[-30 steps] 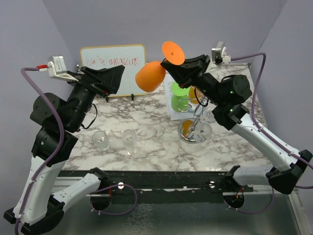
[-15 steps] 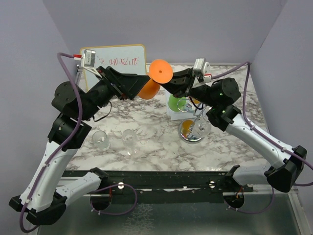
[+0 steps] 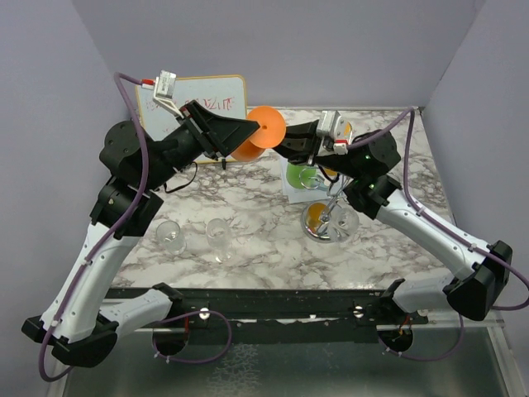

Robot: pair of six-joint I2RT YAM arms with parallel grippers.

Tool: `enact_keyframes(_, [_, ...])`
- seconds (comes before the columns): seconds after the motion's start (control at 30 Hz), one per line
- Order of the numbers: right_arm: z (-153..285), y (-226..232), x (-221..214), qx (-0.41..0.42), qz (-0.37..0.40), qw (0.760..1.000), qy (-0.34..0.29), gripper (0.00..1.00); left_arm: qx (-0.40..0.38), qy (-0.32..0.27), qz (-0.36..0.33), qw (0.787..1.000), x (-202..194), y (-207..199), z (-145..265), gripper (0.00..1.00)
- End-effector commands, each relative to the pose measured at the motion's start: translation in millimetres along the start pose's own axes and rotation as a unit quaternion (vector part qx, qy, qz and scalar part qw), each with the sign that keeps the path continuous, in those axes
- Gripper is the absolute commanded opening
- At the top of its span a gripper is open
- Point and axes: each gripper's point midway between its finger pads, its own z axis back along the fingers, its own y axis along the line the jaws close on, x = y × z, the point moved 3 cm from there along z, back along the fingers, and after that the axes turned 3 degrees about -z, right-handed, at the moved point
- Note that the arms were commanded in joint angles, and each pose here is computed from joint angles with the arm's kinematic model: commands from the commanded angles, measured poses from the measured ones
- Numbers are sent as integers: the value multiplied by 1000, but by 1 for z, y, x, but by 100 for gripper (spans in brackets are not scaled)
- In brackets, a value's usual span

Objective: Place the wine glass upside down on the wine glass rack

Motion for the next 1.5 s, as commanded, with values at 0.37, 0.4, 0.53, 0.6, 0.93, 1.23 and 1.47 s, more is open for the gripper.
enact_keyframes(0.37, [-15, -1, -17, 38, 57, 998, 11, 1, 16, 55, -3, 998, -7, 2, -7, 4])
enact_keyframes(0.4, [-16, 0, -16, 40, 56, 998, 7, 1, 18, 56, -5, 998, -8, 4, -7, 0])
enact_keyframes(0.53, [-17, 1, -15, 41, 47, 998, -4, 1, 18, 49, -19, 998, -6, 3, -5, 0])
enact_keyframes(0.6, [-18, 0, -13, 36, 37, 999, -5, 1, 12, 36, -32, 999, -1, 0, -3, 0])
enact_keyframes(0.93, [-3, 9, 0, 13, -61, 998, 3, 58, -22, -57, -105, 993, 23, -20, 21, 0])
enact_keyframes(1.23, [19, 38, 22, 32, -213, 976, 30, 72, -40, -91, -116, 988, 23, -22, 30, 0])
enact_keyframes(1.47, [21, 39, 50, -1, -355, 935, 6, 73, -61, -87, -95, 990, 13, -18, 28, 0])
